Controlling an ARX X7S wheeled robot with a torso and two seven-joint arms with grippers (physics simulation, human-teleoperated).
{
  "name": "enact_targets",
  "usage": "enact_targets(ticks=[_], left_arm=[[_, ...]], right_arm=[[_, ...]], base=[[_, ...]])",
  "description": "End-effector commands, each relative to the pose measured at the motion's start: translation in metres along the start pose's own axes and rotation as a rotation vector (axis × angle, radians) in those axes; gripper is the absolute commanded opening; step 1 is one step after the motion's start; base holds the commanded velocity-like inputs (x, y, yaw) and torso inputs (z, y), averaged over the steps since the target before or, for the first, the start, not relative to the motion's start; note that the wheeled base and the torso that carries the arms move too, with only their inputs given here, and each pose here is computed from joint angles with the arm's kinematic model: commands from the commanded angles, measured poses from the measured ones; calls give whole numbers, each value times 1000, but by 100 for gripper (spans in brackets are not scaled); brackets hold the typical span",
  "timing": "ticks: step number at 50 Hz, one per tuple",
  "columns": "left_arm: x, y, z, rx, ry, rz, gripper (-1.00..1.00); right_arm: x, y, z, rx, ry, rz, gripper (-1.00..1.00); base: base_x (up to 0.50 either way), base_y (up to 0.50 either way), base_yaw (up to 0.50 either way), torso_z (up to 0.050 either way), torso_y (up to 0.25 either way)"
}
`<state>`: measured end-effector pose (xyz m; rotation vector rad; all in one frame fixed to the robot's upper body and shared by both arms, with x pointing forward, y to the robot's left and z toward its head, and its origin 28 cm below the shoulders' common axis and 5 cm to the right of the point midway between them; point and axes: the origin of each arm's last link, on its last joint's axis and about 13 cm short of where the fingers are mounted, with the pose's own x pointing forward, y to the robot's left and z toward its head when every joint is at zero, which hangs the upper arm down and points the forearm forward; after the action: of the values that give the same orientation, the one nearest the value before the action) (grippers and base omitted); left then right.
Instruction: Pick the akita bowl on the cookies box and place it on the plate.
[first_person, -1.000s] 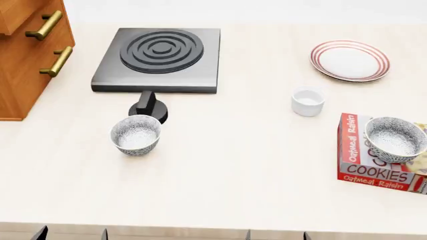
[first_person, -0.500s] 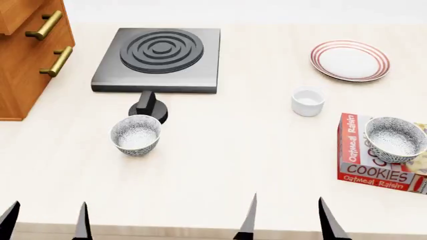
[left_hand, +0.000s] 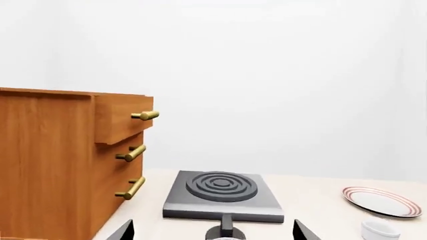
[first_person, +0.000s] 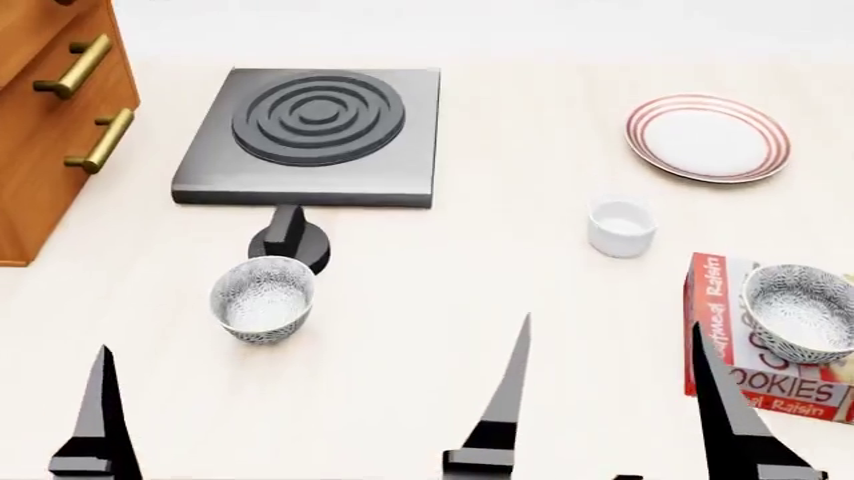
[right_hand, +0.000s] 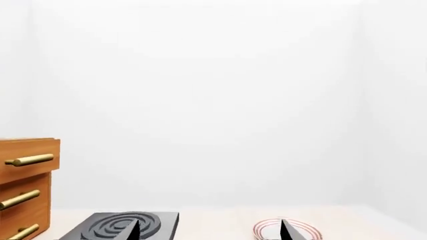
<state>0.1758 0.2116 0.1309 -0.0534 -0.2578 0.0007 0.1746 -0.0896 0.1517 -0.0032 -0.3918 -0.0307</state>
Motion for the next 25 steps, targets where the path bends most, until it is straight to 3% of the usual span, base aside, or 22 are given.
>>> enact_targets(ticks=[1,25], left_arm=[[-3,1,13,-11,-39,8,100],[-5,-2,13,-20,-33,-15,100]], right_arm=[[-1,-4,12,-6,-52,-24,100],[-1,-5,9,7,-33,-35,100]], base=[[500,0,0,0,0],[500,0,0,0,0]])
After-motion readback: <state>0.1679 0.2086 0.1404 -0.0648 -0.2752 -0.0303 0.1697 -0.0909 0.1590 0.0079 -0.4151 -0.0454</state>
